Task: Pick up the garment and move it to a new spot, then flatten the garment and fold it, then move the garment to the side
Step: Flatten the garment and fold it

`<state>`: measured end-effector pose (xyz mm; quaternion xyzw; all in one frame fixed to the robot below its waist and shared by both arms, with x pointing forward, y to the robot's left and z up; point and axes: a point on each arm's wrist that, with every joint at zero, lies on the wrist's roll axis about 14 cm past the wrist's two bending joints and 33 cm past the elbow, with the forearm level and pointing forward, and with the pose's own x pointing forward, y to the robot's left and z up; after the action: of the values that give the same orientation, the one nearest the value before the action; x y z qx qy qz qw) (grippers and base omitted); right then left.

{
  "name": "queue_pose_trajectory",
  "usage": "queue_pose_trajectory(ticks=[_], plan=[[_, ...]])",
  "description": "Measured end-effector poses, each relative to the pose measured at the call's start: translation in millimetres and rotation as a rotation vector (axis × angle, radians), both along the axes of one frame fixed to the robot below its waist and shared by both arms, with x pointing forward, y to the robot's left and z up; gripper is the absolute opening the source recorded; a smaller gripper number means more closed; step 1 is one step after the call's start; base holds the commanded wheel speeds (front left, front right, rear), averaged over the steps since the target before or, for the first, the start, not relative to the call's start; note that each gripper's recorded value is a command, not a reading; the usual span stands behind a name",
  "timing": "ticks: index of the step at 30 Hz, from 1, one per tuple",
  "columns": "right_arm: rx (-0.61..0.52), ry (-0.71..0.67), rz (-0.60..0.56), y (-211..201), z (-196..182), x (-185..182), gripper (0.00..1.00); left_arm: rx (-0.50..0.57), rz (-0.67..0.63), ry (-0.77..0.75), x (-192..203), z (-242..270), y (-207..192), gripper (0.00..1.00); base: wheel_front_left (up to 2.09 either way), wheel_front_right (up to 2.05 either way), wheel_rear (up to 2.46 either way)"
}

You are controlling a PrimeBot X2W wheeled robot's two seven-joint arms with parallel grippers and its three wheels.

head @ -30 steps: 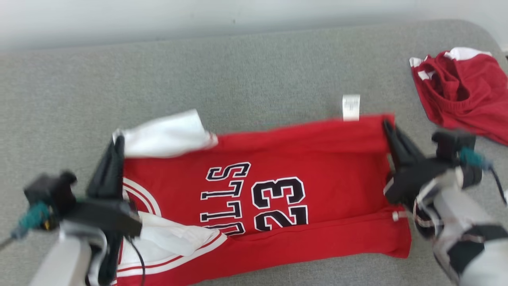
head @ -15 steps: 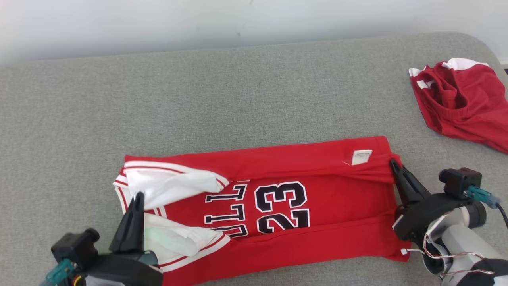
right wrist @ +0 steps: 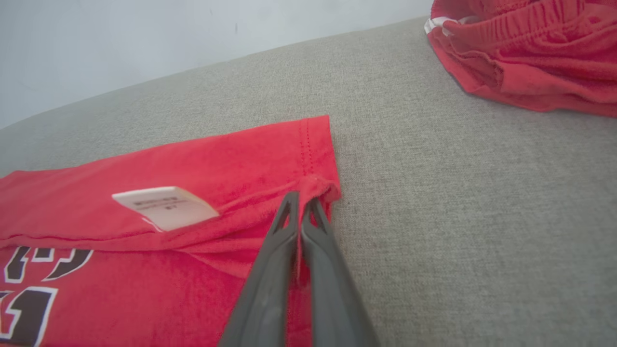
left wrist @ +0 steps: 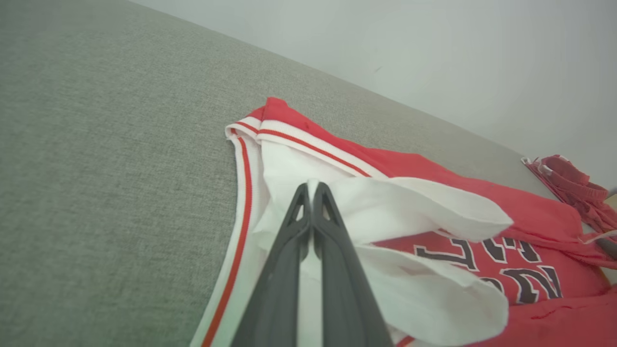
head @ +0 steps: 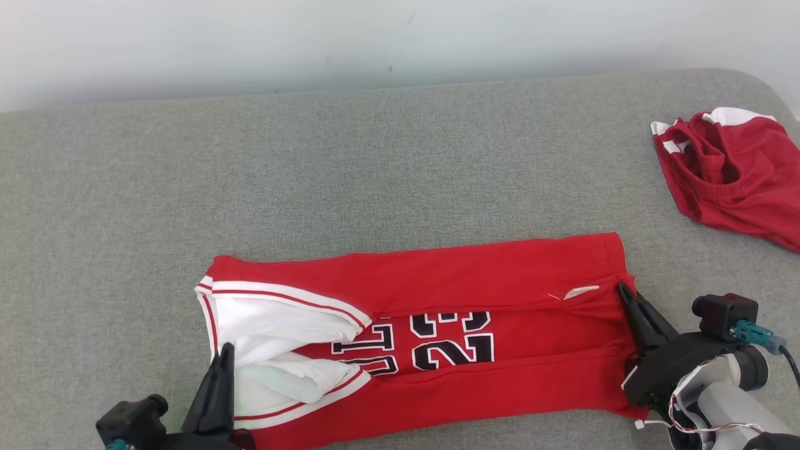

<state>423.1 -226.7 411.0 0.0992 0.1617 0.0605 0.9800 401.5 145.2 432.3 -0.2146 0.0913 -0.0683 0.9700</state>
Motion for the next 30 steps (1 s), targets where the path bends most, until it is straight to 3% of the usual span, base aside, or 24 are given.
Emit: queue_pose_trajectory(ticks=[1,2,9,10,11,12,13,14,15,21,30], plan=[[0.002,0.003,-0.001,0,-1,-1,0.08,0.002,-0.001,0.004,-1,-2,0,0.0,0.0,0.0,0.0],[0.002,0.008,0.001,1,-2,-2,0.0,0.007,0.0,0.011,-2,-4,1,0.0,0.0,0.0,0.0],[0.004,0.025,0.01,4,-6,-5,0.0,0.028,0.005,0.04,-7,-15,3,0.0,0.0,0.0,0.0],[0.005,0.026,0.011,4,-6,-5,0.0,0.027,0.009,0.04,-7,-15,4,0.09,0.0,0.0,0.0],[0.007,0.027,0.01,4,-6,-5,0.0,0.026,0.017,0.037,-7,-14,5,0.09,0.0,0.0,0.0],[0.007,0.029,0.009,4,-6,-6,0.13,0.032,0.022,0.033,-7,-13,7,0.36,0.0,0.0,0.0],[0.007,0.029,0.01,5,-7,-6,0.36,0.038,0.027,0.028,-6,-12,8,1.0,0.0,0.0,0.0],[0.008,0.027,0.01,5,-6,-7,0.85,0.039,0.033,0.024,-6,-11,9,1.0,0.0,0.0,0.0],[0.012,0.024,0.008,5,-5,-6,1.0,0.039,0.039,0.021,-6,-10,10,1.0,0.0,0.0,0.0],[0.006,-0.036,0.006,-3,14,-5,1.0,0.053,0.098,-0.055,-2,13,25,1.0,0.0,0.0,0.0],[-0.003,-0.043,-0.011,-8,16,-12,1.0,0.19,0.175,-0.195,-8,53,48,1.0,0.0,0.0,0.0]])
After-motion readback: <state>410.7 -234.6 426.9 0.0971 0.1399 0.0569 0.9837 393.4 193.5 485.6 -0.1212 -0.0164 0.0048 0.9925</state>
